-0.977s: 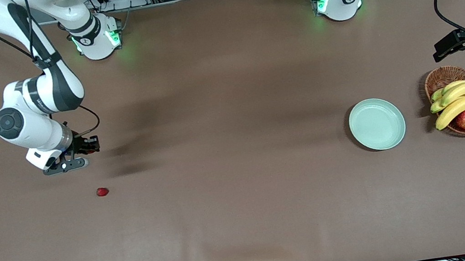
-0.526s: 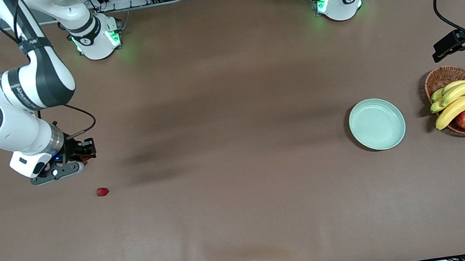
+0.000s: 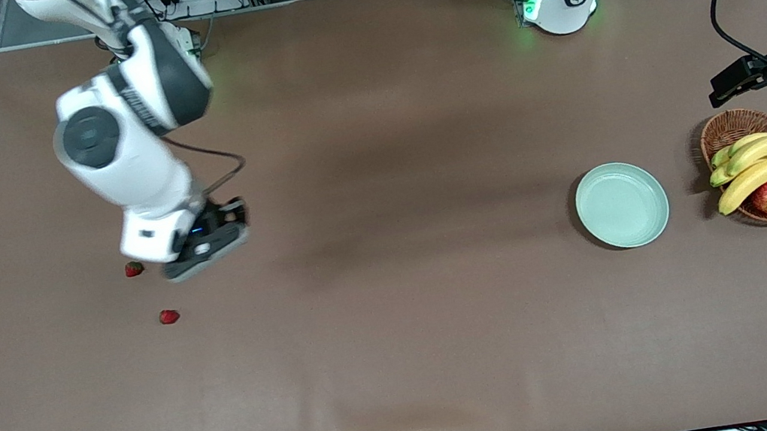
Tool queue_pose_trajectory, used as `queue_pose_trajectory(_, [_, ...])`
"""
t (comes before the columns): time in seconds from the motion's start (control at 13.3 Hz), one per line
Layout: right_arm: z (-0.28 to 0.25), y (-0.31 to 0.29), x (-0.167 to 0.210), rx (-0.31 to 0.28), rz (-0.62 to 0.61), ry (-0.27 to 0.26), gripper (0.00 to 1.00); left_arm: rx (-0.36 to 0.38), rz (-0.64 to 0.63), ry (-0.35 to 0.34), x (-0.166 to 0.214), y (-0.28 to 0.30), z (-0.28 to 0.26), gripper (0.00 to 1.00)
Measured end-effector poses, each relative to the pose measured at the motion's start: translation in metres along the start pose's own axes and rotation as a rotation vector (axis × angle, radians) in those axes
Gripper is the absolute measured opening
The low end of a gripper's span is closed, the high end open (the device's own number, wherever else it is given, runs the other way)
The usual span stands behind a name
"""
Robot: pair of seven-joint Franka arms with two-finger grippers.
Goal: Collect all strawberries into plate
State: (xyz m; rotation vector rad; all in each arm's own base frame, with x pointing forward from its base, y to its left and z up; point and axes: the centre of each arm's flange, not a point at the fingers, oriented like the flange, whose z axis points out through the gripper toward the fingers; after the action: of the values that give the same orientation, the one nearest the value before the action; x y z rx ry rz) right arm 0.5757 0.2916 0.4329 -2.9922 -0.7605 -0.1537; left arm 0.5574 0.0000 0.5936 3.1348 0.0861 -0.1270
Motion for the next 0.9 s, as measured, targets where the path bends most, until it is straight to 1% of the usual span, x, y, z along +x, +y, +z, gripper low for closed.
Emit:
queue_pose_trajectory(0.15, [0.023, -0.055, 0.027, 0.046, -0.053, 0.046, 0.4, 0.0, 0.002, 0.0, 0.001, 0.001, 0.001, 1.0])
queue_pose_trajectory(0.23, [0.041, -0.08, 0.037, 0.065, -0.074, 0.07, 0.4, 0.0, 0.003, -0.002, 0.001, 0.002, 0.002, 1.0])
queue_pose_trajectory(0.3, [0.071, -0.11, 0.047, 0.082, -0.101, 0.107, 0.4, 0.0, 0.003, -0.003, 0.002, 0.002, 0.003, 1.0])
queue_pose_trajectory(0.38, [0.091, -0.126, 0.05, 0.088, -0.116, 0.128, 0.4, 0.0, 0.003, -0.003, 0.002, 0.002, 0.002, 1.0])
queue_pose_trajectory(0.6, [0.135, -0.171, 0.05, 0.098, -0.153, 0.184, 0.4, -0.001, 0.006, 0.008, 0.003, 0.003, 0.002, 1.0])
queue_pose_trajectory(0.9, [0.188, -0.238, 0.033, 0.125, -0.147, 0.231, 0.4, -0.001, 0.007, 0.004, 0.008, 0.004, 0.008, 1.0])
